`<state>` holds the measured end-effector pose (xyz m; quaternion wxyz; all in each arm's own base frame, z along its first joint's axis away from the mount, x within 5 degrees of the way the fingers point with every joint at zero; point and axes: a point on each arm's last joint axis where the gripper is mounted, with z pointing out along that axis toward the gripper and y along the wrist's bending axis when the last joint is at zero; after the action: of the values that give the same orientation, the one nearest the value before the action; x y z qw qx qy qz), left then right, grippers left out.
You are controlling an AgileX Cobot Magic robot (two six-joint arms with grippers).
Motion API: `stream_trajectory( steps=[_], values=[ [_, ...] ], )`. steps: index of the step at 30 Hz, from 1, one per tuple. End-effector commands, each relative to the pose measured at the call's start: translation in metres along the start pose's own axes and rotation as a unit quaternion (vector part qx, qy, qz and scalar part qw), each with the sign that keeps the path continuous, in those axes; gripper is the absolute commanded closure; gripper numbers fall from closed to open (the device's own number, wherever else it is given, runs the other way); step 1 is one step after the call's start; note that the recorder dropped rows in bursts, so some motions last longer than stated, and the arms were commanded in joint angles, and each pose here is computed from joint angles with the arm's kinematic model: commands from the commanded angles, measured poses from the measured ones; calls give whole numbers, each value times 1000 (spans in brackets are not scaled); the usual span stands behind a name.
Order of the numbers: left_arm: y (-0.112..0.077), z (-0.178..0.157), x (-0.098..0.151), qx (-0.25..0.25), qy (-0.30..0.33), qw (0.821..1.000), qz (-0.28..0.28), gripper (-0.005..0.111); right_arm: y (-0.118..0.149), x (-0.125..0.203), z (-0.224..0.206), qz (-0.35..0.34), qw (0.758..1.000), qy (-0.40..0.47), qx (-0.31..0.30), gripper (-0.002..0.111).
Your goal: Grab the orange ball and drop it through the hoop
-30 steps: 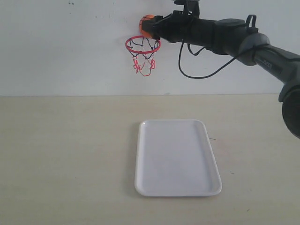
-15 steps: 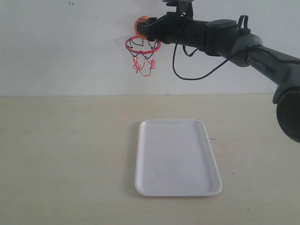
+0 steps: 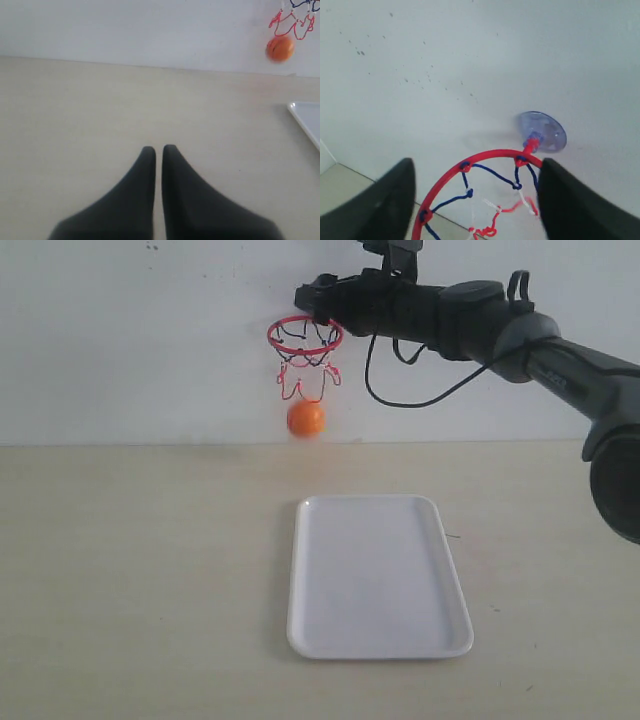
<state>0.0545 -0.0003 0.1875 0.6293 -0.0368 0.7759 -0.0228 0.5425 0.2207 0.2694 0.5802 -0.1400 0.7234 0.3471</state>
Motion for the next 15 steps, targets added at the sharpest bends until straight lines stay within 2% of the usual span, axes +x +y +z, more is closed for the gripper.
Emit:
stream_trajectory(
  steps=[1,8,15],
  values=[
    [0,0,0,-1,-3,1000,-5,103,-9,-13,-8,11,1000,-7,18,107],
    [0,0,0,-1,-3,1000,-5,103,-34,-48,-40,15,1000,-1,25,109],
    [0,0,0,-1,-3,1000,-5,103,-58,-77,-87,20,997,71,11,109]
  ],
)
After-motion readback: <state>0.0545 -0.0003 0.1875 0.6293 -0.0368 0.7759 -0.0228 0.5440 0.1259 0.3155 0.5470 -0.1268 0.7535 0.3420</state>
